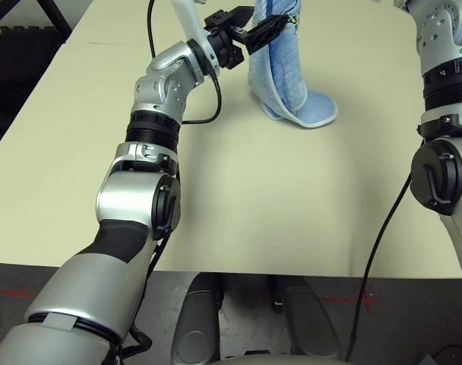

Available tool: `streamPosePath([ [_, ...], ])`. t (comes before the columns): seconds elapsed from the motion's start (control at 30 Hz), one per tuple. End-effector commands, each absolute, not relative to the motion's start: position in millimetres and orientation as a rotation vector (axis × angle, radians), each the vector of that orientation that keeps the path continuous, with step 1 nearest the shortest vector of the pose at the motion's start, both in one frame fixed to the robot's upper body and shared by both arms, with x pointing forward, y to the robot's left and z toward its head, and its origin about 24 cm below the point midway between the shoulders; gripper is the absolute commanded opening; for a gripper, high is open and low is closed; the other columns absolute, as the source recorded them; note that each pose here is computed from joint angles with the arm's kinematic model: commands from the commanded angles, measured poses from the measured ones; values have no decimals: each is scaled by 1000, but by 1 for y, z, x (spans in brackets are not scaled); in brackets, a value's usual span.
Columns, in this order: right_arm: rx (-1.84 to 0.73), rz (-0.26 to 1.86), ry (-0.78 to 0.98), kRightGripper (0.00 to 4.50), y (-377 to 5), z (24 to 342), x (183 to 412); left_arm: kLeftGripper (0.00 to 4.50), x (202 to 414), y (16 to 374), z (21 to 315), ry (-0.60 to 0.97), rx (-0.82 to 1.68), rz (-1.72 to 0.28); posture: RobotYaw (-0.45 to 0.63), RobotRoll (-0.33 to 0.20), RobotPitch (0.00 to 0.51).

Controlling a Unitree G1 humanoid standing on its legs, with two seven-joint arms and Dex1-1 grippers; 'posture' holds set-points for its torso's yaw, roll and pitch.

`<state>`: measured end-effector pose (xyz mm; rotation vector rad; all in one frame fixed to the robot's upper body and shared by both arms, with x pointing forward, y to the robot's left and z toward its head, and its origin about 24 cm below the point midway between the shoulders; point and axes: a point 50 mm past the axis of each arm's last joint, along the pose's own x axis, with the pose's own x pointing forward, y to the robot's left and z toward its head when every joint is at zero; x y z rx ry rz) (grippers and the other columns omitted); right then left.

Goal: Fold the towel and set it aside.

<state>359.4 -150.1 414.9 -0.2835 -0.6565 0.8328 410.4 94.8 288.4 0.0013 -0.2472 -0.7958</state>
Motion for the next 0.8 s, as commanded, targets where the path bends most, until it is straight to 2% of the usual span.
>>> streamPosePath([
  [0.03, -276, 765, -737, 53, -170, 435, 350, 4500, 416, 108, 281, -220, 72, -728, 9, 0, 261],
  [0.3, -302, 685, -775, 53, -189, 444, 346, 4500, 420, 138, 265, -181, 167, -655, 3, 0, 262],
  [0.53, -297, 688, -776, 53, -188, 444, 347, 4500, 420, 141, 253, -155, 167, -659, -3, 0, 262],
  [0.67, -297, 703, -753, 53, -177, 438, 353, 4500, 410, 118, 262, -191, 20, -905, -4, 0, 260],
  [0.8, -288, 714, -749, 53, -172, 437, 355, 4500, 396, 112, 269, -184, -42, -1071, 4, 0, 261],
])
